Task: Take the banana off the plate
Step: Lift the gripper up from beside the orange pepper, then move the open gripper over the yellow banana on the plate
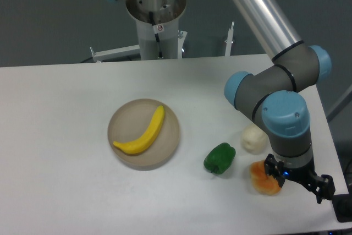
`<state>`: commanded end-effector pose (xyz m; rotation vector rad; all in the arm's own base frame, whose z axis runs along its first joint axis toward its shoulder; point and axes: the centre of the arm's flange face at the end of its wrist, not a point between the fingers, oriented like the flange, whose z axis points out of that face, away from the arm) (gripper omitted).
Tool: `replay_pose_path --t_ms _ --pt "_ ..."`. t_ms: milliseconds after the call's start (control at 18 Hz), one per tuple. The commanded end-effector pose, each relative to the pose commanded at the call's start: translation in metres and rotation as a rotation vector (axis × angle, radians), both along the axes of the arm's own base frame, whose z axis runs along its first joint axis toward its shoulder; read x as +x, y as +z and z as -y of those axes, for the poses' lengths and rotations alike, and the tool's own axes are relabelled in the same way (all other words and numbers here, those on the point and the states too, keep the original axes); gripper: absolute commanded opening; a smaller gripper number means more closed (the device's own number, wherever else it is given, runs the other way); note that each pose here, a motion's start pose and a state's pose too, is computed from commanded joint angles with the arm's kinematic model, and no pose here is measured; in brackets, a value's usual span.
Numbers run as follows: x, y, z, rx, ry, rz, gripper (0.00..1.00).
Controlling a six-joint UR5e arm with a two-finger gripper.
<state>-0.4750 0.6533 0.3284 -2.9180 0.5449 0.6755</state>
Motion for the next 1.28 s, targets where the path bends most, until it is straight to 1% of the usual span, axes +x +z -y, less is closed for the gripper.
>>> replay_pose_path --t_ms 389,611,889,1111,1278 --pt "0.003 0.002 0.001 0.001 0.001 0.001 1.00" --pt "0.011 0.001 0.009 -0.013 0.001 0.010 1.00" --pt "0.043 0.020 0.011 0.012 0.035 0.022 1.00" --pt "0.072 0.025 0.024 0.015 0.074 0.054 1.00" --pt "0.096 0.024 0.040 -0.030 0.128 0.131 1.00"
